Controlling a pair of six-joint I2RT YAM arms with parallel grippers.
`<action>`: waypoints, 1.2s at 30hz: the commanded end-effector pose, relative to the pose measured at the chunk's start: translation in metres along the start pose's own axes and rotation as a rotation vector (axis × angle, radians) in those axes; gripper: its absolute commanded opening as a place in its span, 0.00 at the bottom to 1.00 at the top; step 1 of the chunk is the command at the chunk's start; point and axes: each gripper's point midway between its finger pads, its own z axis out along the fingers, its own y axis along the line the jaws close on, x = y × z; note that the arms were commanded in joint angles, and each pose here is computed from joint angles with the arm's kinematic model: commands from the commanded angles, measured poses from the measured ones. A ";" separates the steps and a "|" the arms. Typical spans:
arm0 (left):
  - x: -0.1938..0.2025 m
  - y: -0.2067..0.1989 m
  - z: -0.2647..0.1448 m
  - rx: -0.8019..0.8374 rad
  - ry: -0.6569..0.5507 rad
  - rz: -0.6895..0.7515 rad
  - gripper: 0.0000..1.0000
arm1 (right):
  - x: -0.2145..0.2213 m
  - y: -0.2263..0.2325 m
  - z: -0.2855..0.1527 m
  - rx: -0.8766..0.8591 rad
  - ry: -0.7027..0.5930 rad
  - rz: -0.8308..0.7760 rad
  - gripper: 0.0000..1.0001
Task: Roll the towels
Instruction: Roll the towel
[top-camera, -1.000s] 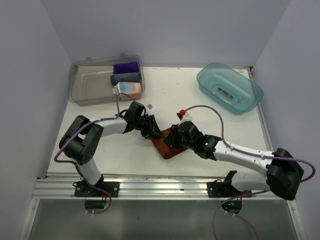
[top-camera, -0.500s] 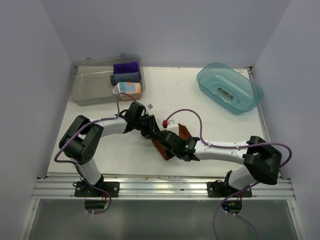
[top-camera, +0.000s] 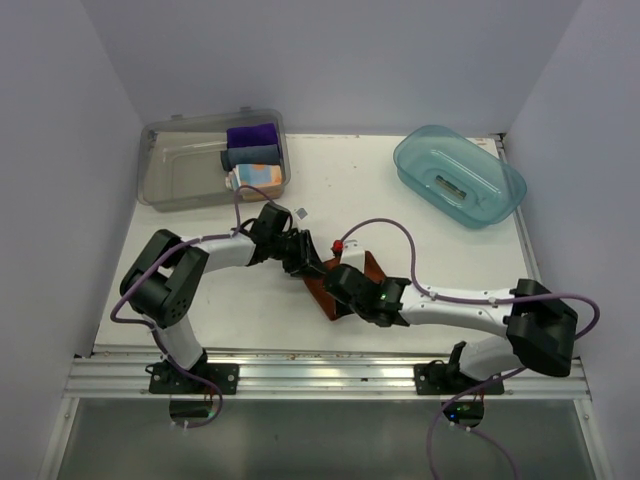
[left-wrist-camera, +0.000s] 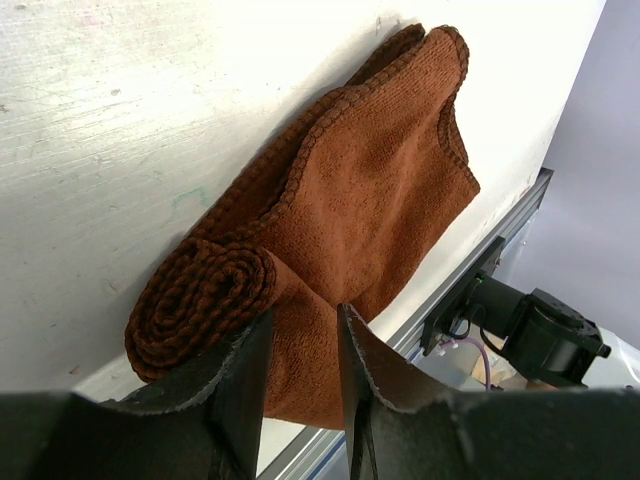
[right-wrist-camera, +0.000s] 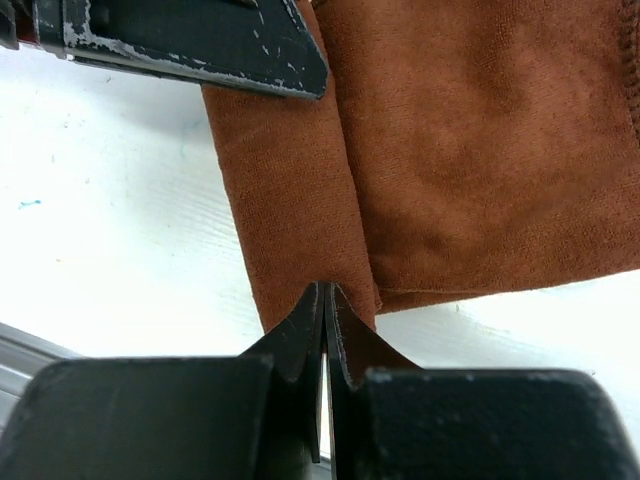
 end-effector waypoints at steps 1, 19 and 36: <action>-0.008 -0.002 0.002 -0.008 -0.021 0.040 0.36 | -0.001 -0.014 0.000 0.061 -0.021 -0.027 0.02; -0.007 -0.006 -0.002 -0.001 -0.024 0.043 0.36 | -0.022 0.023 -0.018 0.032 -0.032 -0.197 0.17; -0.004 -0.004 -0.002 -0.006 -0.012 0.036 0.35 | 0.018 0.027 0.027 0.114 0.101 -0.498 0.58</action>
